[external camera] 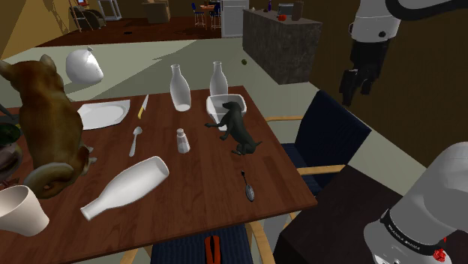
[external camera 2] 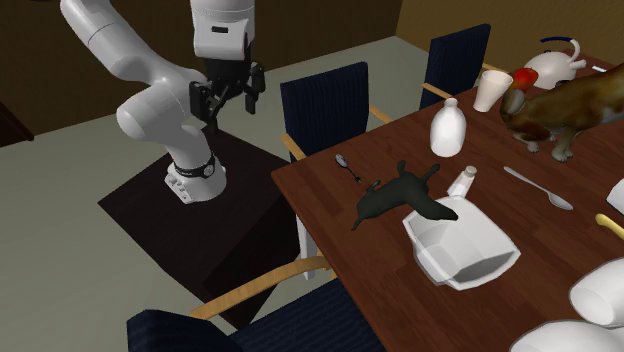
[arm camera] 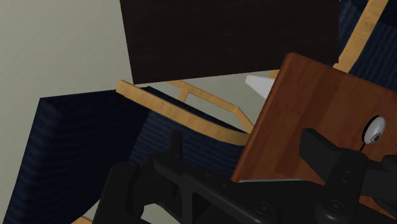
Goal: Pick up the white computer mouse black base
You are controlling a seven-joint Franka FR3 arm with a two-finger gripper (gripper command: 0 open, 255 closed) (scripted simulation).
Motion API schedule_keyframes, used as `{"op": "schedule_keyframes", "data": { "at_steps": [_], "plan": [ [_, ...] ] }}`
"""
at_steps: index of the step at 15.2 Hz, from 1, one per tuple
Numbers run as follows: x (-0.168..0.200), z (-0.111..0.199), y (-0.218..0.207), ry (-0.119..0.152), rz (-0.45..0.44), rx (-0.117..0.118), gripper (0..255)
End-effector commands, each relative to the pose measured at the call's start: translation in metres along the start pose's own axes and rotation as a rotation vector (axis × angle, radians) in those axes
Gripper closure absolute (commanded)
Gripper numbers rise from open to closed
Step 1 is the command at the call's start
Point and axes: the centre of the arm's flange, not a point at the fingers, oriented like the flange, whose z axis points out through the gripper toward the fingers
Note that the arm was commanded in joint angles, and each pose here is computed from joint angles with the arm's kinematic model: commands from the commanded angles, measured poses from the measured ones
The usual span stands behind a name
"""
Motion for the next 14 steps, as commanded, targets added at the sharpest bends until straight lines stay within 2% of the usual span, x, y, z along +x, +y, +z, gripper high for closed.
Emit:
{"op": "schedule_keyframes", "data": {
  "at_steps": [1, 14],
  "plan": [
    [0.000, 0.000, 0.000, 0.000, 0.000, 0.000, 0],
    [0.028, 0.085, -0.155, 0.050, 0.111, -0.062, 0]
  ]
}}
